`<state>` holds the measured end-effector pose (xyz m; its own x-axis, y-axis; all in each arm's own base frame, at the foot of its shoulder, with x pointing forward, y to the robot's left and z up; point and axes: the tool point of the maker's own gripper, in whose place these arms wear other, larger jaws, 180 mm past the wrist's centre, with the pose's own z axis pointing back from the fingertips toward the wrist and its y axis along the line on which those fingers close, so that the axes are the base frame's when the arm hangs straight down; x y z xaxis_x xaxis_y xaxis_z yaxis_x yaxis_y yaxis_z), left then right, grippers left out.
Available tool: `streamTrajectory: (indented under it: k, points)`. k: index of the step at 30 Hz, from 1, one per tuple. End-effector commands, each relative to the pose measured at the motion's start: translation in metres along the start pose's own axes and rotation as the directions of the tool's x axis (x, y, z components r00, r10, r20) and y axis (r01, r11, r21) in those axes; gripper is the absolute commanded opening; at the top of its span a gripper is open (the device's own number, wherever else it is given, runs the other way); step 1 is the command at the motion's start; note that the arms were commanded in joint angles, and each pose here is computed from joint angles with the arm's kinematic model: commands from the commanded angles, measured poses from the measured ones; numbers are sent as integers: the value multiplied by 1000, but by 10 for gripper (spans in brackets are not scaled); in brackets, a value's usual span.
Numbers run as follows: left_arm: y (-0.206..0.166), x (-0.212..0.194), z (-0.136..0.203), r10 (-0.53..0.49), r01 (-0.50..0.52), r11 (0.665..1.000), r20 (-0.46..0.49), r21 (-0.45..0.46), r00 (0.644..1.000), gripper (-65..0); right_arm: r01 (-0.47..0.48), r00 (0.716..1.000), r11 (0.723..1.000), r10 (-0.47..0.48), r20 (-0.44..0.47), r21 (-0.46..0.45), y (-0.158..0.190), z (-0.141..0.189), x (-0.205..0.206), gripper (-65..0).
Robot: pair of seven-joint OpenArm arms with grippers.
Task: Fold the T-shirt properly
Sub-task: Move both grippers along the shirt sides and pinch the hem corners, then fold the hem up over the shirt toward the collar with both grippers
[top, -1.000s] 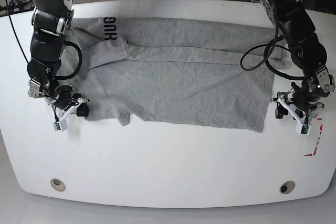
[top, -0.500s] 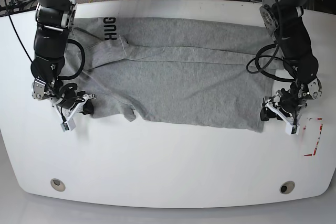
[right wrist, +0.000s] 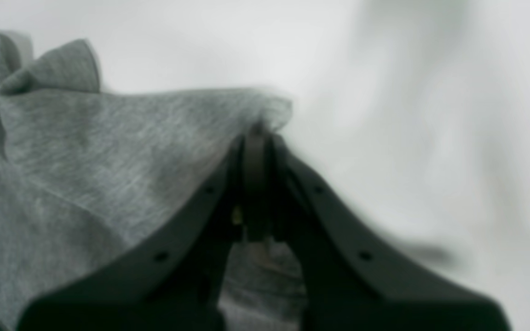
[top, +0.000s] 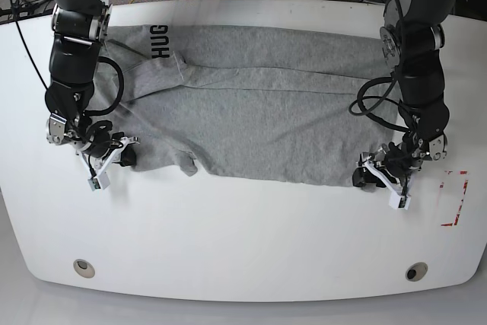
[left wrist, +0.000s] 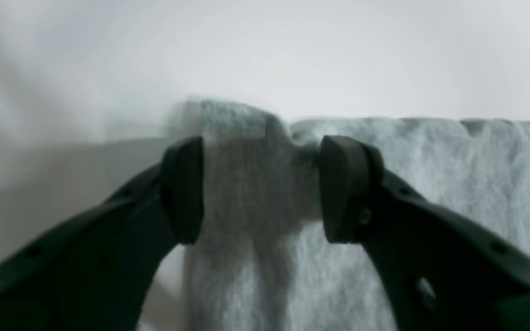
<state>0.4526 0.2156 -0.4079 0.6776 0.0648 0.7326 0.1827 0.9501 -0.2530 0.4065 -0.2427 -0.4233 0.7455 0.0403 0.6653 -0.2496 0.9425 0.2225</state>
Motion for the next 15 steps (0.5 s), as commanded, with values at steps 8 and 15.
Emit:
streamTrajectory:
  k: [8, 15]
  points:
    - [3, 7, 2, -24, 24, 1000, -10, 7, 1000, -650, -26, 999, 1000, 27, 36, -17, -7, 8, 22, -650]
    - [4, 38, 13, -89, 87, 996, 64, 33, 994, -650, -82, 993, 996, 85, 82, -34, -5, 17, 44, -650]
